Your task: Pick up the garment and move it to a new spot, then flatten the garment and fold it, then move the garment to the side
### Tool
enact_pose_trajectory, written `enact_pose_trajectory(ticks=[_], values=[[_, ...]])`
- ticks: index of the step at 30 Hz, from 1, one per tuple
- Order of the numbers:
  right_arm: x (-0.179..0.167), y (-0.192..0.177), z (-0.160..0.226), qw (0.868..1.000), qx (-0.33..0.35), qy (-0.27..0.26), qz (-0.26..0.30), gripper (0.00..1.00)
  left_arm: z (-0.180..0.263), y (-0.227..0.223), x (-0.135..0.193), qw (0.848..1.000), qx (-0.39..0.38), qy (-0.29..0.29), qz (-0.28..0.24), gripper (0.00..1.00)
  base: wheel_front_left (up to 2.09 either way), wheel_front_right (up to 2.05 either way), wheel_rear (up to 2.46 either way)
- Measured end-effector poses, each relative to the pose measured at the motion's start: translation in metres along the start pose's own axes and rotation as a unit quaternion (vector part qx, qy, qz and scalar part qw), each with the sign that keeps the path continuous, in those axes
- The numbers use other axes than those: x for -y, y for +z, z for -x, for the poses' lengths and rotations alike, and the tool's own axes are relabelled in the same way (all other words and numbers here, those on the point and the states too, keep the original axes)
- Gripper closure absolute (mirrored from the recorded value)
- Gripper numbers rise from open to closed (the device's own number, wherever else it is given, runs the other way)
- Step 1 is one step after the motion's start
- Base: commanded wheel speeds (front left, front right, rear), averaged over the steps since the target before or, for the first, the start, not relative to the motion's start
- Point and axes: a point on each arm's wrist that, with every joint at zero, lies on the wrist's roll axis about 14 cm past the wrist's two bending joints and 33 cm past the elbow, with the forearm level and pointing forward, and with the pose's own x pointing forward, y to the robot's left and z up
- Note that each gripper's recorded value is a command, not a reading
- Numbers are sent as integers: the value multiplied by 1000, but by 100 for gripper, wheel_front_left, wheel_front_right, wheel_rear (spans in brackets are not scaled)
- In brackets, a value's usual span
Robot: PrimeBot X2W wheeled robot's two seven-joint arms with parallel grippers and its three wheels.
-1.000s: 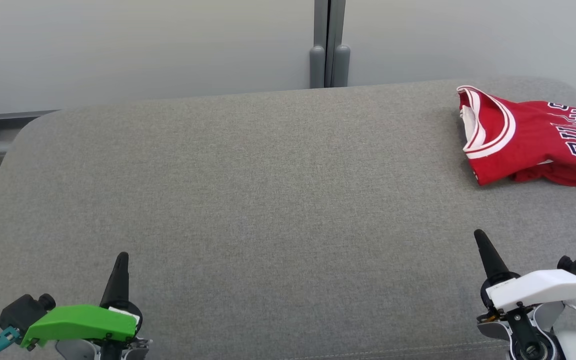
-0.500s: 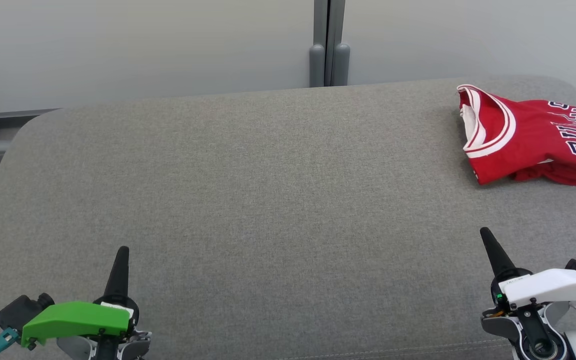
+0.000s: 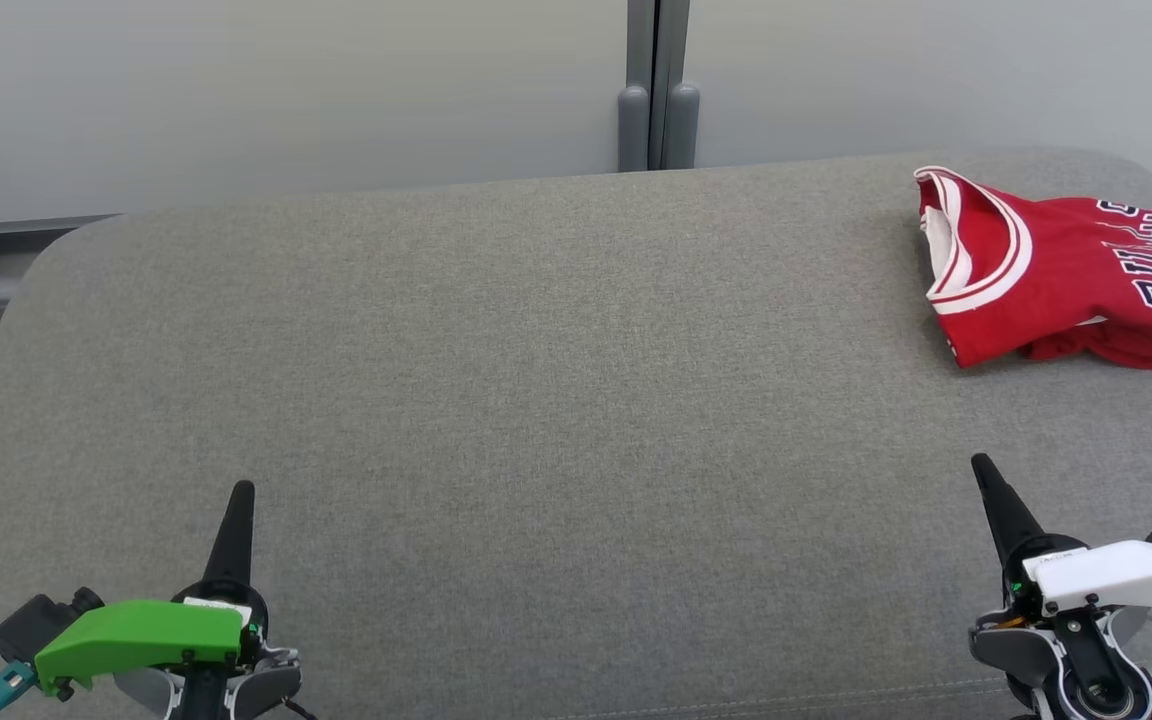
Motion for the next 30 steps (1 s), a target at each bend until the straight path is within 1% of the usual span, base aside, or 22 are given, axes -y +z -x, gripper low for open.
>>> enact_pose_trajectory(ticks=[10,30], values=[[1,5,-1,999,8,3,-45,100,-2,2,3,999,5,-10,39,100,0,0,0],[0,14,-2,993,20,12,-114,100,-5,5,8,994,16,-29,104,100,0,0,0]])
